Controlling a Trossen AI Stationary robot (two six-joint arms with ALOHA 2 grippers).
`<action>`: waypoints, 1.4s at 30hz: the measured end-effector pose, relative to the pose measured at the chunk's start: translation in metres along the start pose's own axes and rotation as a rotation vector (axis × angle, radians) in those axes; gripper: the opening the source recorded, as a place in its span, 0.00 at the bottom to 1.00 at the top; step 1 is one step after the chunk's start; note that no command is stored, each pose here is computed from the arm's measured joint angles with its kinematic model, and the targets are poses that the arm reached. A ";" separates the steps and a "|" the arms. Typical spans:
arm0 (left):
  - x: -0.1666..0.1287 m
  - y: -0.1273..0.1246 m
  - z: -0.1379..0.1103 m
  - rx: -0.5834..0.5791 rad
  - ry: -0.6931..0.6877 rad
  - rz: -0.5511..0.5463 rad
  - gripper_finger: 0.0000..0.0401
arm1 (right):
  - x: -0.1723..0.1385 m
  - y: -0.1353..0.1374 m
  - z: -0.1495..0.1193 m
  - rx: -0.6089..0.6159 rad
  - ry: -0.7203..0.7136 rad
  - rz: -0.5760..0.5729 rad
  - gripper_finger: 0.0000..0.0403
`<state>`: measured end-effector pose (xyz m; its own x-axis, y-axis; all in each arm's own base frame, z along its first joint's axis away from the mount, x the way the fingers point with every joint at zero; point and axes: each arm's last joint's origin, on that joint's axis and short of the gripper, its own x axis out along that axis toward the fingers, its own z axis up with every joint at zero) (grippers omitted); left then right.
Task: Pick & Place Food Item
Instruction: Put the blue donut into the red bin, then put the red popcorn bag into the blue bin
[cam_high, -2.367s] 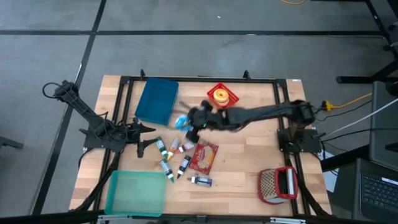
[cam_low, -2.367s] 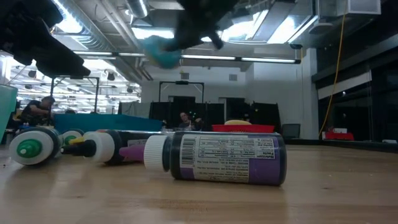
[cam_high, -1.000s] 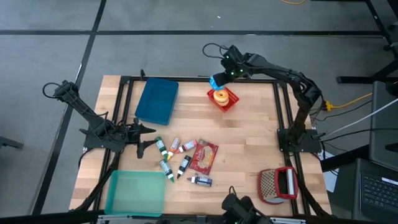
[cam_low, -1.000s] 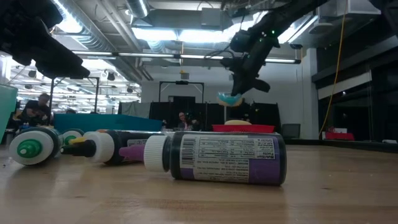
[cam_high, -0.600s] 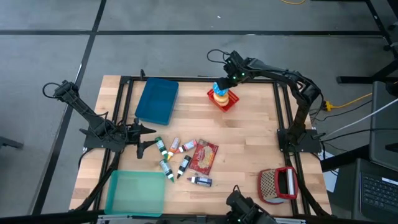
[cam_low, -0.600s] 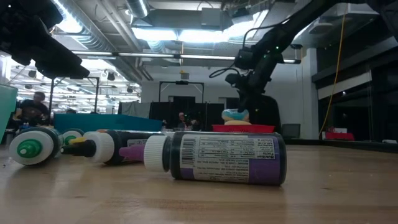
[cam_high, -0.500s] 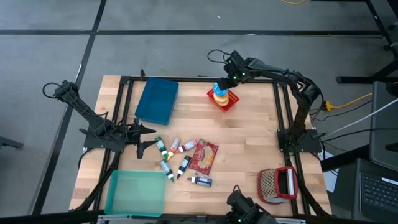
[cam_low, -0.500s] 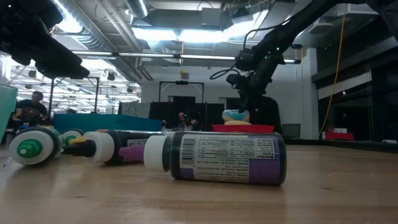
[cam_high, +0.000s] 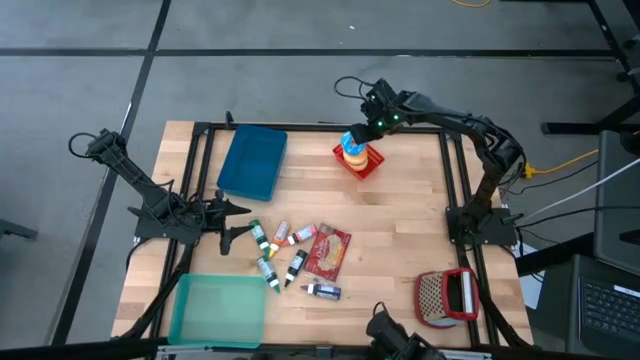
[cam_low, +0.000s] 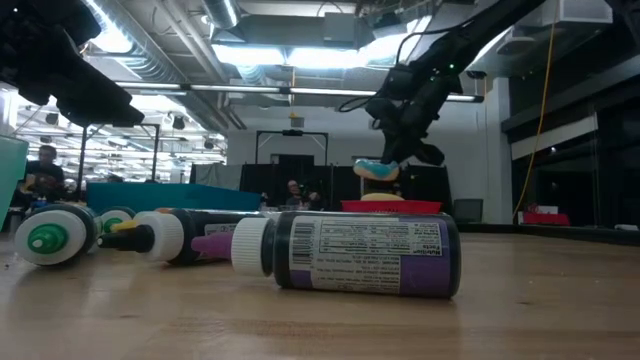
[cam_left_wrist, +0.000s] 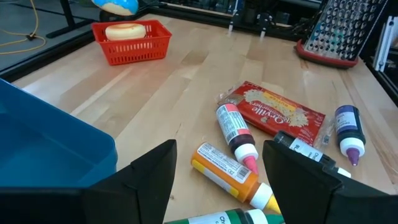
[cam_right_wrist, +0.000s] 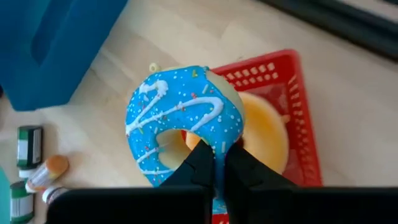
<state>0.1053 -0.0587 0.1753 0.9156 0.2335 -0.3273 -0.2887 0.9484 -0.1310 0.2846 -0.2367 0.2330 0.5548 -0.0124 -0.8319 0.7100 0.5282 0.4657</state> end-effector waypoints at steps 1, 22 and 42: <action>0.000 0.000 0.000 0.000 0.000 0.000 0.59 | 0.002 0.001 -0.002 -0.003 0.005 0.000 0.03; 0.000 0.000 0.000 0.000 0.002 -0.004 0.59 | 0.020 -0.019 -0.013 0.031 -0.002 0.011 0.05; 0.000 0.000 0.000 0.000 0.007 -0.010 0.59 | 0.019 -0.020 -0.011 0.025 -0.036 -0.038 0.51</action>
<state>0.1053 -0.0590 0.1752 0.9165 0.2227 -0.3322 -0.2796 0.9507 -0.1339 0.2762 -0.2378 0.2041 0.5422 -0.0630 -0.8379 0.7412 0.5056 0.4416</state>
